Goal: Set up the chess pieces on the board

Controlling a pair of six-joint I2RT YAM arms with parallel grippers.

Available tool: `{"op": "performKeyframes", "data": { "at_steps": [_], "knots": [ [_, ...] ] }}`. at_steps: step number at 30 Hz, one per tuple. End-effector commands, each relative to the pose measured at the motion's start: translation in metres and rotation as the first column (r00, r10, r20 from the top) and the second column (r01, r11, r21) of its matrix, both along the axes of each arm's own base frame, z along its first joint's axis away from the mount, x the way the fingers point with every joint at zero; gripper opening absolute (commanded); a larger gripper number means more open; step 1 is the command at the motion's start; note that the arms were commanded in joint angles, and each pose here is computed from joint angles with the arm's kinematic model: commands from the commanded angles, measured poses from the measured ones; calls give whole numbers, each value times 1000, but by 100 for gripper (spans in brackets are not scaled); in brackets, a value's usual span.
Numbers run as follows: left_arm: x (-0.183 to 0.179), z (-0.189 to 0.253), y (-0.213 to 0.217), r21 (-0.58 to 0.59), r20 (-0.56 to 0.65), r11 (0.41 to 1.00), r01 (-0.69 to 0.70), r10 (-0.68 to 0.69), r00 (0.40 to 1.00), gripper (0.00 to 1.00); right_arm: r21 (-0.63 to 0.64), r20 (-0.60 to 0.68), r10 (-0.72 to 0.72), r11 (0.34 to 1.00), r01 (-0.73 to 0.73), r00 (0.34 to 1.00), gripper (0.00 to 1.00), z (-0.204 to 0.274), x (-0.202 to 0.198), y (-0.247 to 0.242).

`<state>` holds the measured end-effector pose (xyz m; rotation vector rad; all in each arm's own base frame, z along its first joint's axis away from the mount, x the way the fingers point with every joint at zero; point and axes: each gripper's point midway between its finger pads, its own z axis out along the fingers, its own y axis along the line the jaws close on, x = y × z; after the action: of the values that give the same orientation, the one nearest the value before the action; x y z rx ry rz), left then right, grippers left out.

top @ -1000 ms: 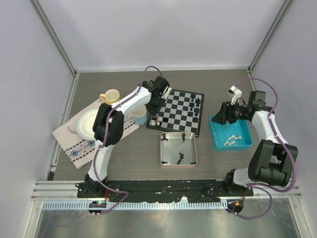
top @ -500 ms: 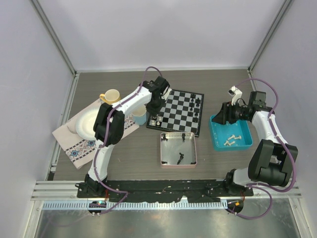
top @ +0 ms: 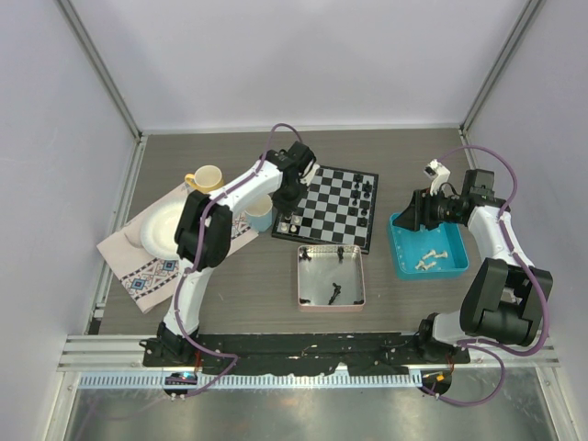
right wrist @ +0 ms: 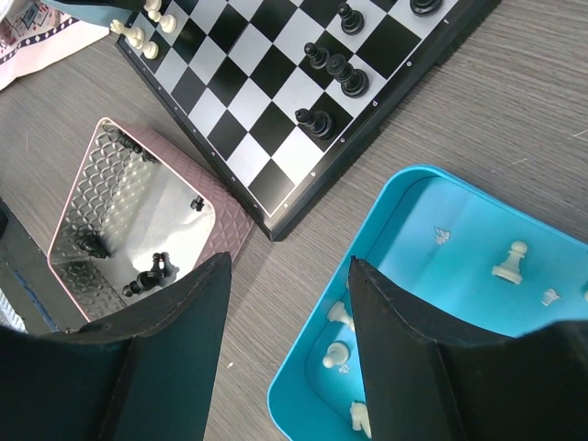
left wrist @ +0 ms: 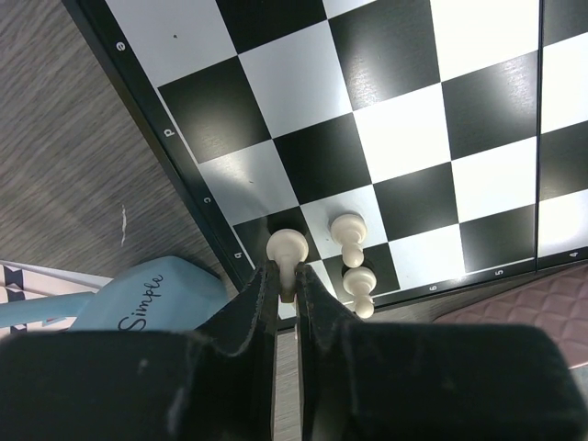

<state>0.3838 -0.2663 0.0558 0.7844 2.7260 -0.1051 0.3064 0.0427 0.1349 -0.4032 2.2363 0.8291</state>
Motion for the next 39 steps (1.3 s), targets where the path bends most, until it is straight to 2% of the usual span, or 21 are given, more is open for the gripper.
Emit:
{"op": "performKeyframes", "data": {
  "at_steps": [1, 13, 22, 39],
  "knots": [
    [6, 1, 3, 13, 4, 1000, -2, 2, 1000, 13, 12, 40, 19, 1000, -20, 999, 60, 5, 4, 0],
    [4, -3, 6, 38, -3, 999, 4, -4, 1000, 14, 18, 42, 17, 1000, -18, 999, 60, 6, 4, 0],
    [6, 3, 5, 41, 14, 999, 3, -3, 1000, 25, 20, 44, 16, 1000, -17, 999, 60, 6, 4, -1],
    [12, 35, -7, -15, 64, 1000, -4, 5, 998, 31, 28, 41, 21, 999, -22, 999, 60, 7, 3, 0]
  ]
}}
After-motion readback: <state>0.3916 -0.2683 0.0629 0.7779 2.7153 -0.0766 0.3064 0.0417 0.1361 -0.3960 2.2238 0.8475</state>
